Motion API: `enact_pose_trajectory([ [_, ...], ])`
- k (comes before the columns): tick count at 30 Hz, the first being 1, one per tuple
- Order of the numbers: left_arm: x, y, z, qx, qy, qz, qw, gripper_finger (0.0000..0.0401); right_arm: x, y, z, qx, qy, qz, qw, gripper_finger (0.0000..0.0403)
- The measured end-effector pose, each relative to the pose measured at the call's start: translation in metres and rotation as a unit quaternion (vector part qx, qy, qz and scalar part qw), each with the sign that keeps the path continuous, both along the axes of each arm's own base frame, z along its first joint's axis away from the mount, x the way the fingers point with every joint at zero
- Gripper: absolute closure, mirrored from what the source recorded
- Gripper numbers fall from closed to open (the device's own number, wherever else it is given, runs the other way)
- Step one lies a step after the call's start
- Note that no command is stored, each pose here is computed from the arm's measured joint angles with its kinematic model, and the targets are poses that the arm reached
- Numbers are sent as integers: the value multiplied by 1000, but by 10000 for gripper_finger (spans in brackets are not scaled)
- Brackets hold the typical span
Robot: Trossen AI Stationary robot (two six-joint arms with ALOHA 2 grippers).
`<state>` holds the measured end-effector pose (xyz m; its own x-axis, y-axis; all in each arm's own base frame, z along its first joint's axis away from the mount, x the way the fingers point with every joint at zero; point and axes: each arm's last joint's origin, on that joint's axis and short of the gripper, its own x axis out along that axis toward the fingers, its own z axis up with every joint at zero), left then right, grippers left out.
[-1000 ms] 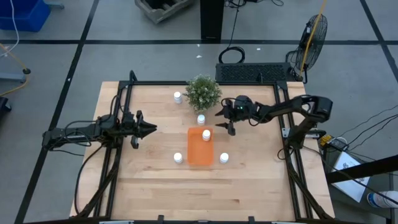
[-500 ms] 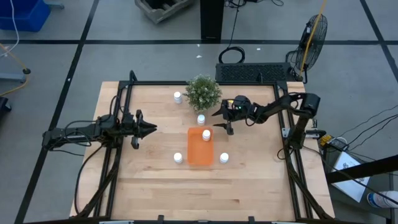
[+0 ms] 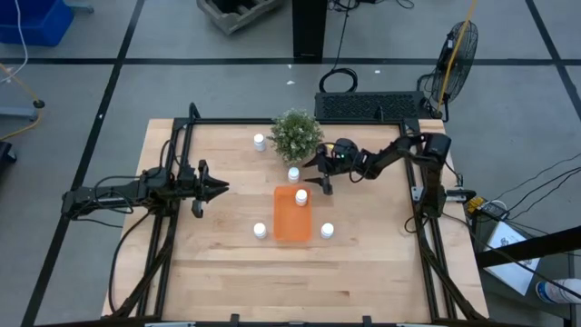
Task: Pick and place pill bottles into a basket
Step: Put the white medicine bottle into the orange bin
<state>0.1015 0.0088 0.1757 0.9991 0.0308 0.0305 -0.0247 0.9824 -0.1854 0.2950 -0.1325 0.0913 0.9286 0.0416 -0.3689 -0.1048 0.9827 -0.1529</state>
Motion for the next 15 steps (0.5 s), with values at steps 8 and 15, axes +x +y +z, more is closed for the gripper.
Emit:
enact_pose_trajectory([
  [8,0,0,1,1,-5,0,1000,329,0,0,-8,7,13,-1,1000,145],
  [15,0,0,1,8,-6,0,1000,329,1,2,-10,9,20,-2,1000,123],
])
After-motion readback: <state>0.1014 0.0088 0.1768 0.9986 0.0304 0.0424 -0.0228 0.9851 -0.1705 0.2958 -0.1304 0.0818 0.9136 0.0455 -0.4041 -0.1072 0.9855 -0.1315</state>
